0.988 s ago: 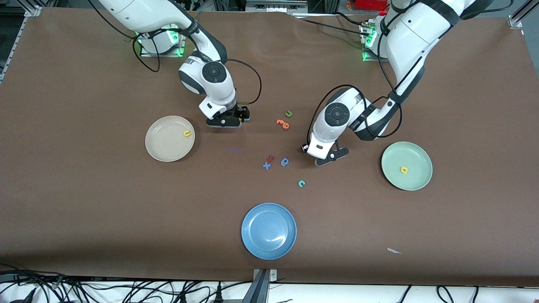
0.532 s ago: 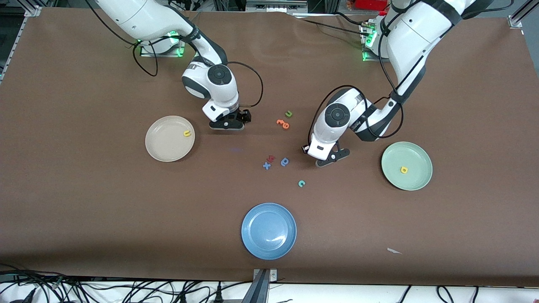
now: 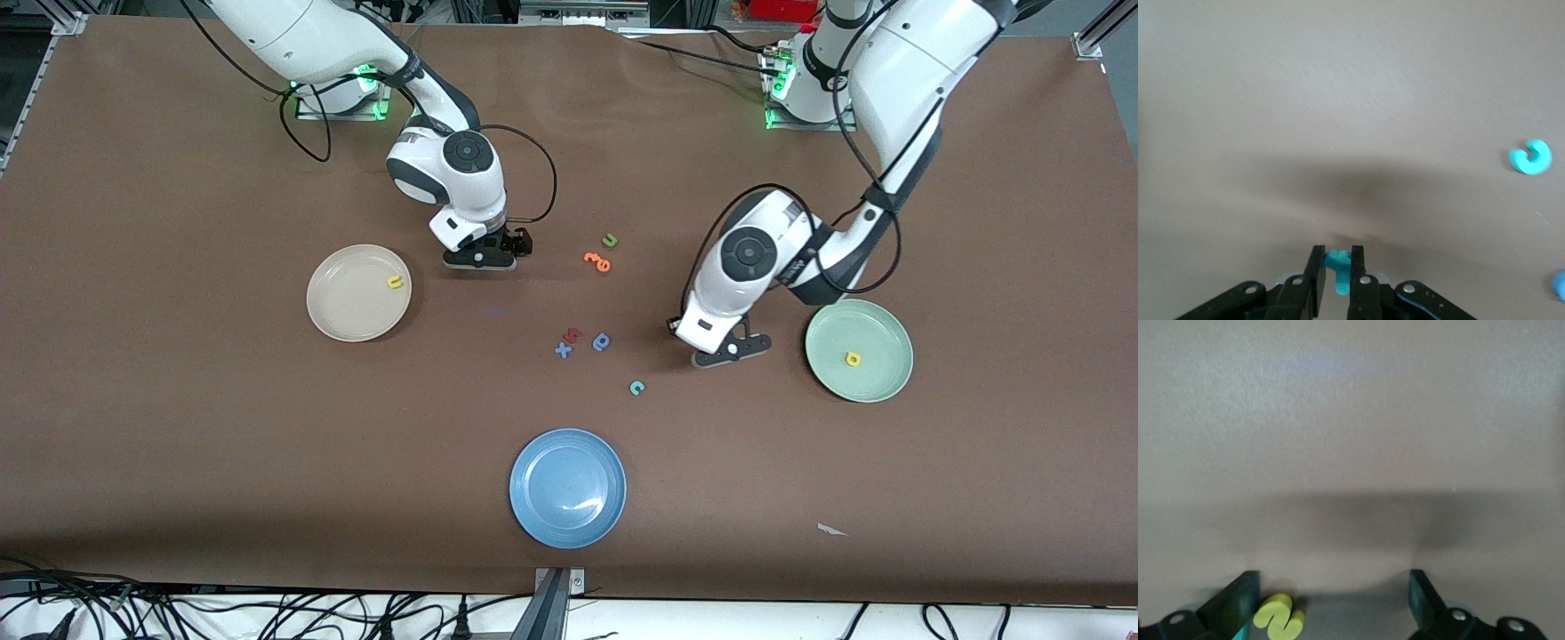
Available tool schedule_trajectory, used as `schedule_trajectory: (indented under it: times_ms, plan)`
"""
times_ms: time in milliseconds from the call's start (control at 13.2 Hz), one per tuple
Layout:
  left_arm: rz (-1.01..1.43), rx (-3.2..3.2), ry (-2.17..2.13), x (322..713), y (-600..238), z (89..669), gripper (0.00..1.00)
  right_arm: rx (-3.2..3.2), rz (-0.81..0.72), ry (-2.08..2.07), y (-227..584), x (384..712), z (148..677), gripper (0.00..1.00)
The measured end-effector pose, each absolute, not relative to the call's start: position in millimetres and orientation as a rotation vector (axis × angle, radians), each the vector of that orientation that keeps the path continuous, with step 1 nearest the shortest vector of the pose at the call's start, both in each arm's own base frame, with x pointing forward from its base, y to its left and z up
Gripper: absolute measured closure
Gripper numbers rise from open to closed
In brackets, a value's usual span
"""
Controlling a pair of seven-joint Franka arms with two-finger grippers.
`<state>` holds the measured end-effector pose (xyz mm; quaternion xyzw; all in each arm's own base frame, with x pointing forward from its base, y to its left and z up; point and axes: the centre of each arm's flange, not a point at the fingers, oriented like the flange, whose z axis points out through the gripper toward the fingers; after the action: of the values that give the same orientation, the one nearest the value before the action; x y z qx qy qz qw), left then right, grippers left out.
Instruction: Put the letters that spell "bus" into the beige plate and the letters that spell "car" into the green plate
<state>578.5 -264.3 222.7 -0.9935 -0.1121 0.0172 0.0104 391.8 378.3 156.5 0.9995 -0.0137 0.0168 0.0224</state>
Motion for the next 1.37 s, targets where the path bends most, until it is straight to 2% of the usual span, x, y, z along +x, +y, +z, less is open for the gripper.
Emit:
schedule_trajectory:
  times_ms: [304,532,836,988,1064,1368]
  plan:
    - [0.041,-3.100,-0.104,612.0,-174.0,245.7,0.81,3.078,0.047,-0.006,376.1,369.3,159.7,0.00]
    - [0.029,-3.104,0.013,631.6,-95.0,253.2,0.81,3.073,0.056,-0.002,374.4,366.8,162.9,0.00]
    - [0.047,-3.100,0.127,637.4,-18.7,253.3,0.81,3.081,0.062,-0.002,375.3,367.5,163.9,0.01]
    - [0.079,-3.092,0.251,634.7,3.5,249.3,0.77,3.093,0.069,0.000,376.7,367.9,165.0,0.06]
    - [0.107,-3.085,0.302,632.7,7.1,247.9,0.67,3.096,0.071,0.001,377.0,367.9,165.3,0.11]
    - [0.123,-3.090,0.343,632.0,-16.6,253.8,0.26,3.116,0.107,0.025,381.5,372.2,170.2,0.11]
